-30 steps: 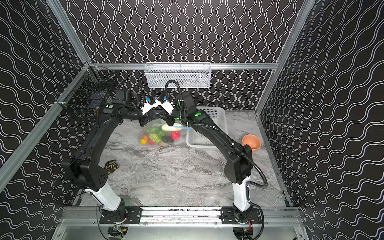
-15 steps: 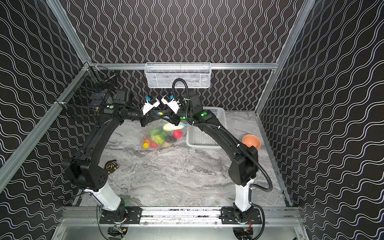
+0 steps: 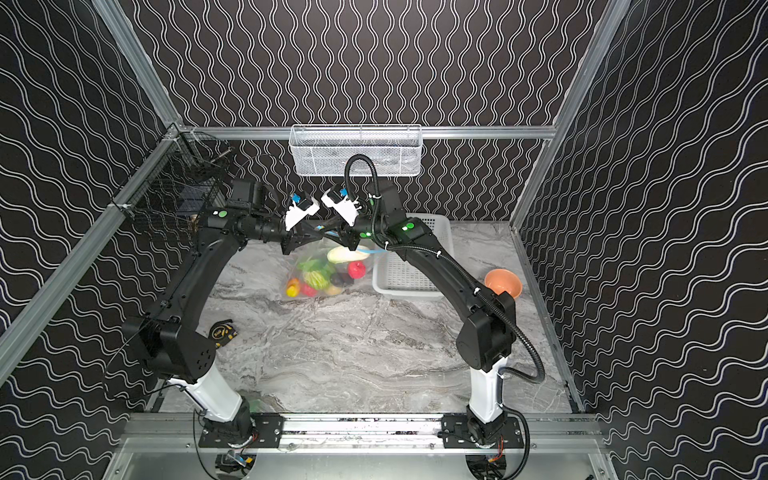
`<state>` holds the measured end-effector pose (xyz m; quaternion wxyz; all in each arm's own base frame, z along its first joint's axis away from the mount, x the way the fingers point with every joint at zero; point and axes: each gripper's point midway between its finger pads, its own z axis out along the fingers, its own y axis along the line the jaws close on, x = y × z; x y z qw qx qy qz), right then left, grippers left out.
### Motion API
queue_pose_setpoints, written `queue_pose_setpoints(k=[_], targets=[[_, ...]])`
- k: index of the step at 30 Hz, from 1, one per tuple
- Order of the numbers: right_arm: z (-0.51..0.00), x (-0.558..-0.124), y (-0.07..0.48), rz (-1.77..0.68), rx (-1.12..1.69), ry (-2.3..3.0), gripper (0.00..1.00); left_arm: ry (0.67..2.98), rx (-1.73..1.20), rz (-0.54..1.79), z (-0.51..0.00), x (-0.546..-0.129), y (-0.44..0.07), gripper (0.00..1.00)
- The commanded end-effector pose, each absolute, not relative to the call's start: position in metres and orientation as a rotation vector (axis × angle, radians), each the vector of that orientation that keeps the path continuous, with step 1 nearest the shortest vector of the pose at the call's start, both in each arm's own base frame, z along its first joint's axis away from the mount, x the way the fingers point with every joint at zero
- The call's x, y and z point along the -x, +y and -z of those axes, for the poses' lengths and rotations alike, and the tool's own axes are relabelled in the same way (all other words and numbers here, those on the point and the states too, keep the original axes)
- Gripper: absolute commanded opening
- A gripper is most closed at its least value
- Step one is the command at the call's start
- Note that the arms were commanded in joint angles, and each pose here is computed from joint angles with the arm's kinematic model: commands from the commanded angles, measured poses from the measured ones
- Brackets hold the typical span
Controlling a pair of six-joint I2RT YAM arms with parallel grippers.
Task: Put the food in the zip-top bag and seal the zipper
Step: 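Bring both grippers together to align the blue zipper edges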
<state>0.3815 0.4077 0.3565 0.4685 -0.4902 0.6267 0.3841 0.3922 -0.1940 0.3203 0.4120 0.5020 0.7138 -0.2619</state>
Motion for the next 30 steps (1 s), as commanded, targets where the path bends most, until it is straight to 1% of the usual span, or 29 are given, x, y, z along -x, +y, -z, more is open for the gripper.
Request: queue_pose_setpoints(k=[1, 2, 4, 7, 10, 15, 17, 20, 23, 29, 30], targets=[[-0.362, -0.382, 0.409, -0.943, 1.218, 1.499, 0.30, 1.747, -1.287, 0.694, -0.329, -0.384, -0.198, 0.00], [-0.361, -0.382, 0.409, -0.940, 1.218, 1.499, 0.29, 1.746, -1.288, 0.694, -0.329, -0.383, -0.198, 0.00], [-0.361, -0.383, 0.409, -0.935, 1.219, 1.504, 0.21, 1.746, -1.287, 0.697, -0.330, -0.382, -0.198, 0.00], [-0.360, -0.384, 0.410, -0.933, 1.219, 1.506, 0.13, 1.741, -1.290, 0.697, -0.332, -0.381, -0.198, 0.00], [-0.362, -0.383, 0.408, -0.933, 1.212, 1.497, 0.09, 1.735, -1.305, 0.695, -0.331, -0.379, -0.198, 0.00], [-0.365, -0.380, 0.406, -0.929, 1.209, 1.488, 0.00, 1.723, -1.332, 0.699, -0.329, -0.376, -0.198, 0.00], [-0.365, -0.379, 0.406, -0.929, 1.211, 1.485, 0.00, 1.714, -1.339, 0.694, -0.331, -0.375, -0.199, 0.00], [-0.363, -0.378, 0.406, -0.933, 1.213, 1.489, 0.00, 1.712, -1.341, 0.678, -0.334, -0.377, -0.198, 0.14], [-0.361, -0.378, 0.406, -0.934, 1.217, 1.490, 0.00, 1.705, -1.350, 0.665, -0.336, -0.377, -0.198, 0.22], [-0.360, -0.377, 0.407, -0.943, 1.219, 1.488, 0.00, 1.697, -1.348, 0.661, -0.339, -0.380, -0.198, 0.23], [-0.361, -0.377, 0.407, -0.946, 1.219, 1.486, 0.00, 1.696, -1.345, 0.664, -0.340, -0.380, -0.199, 0.20]])
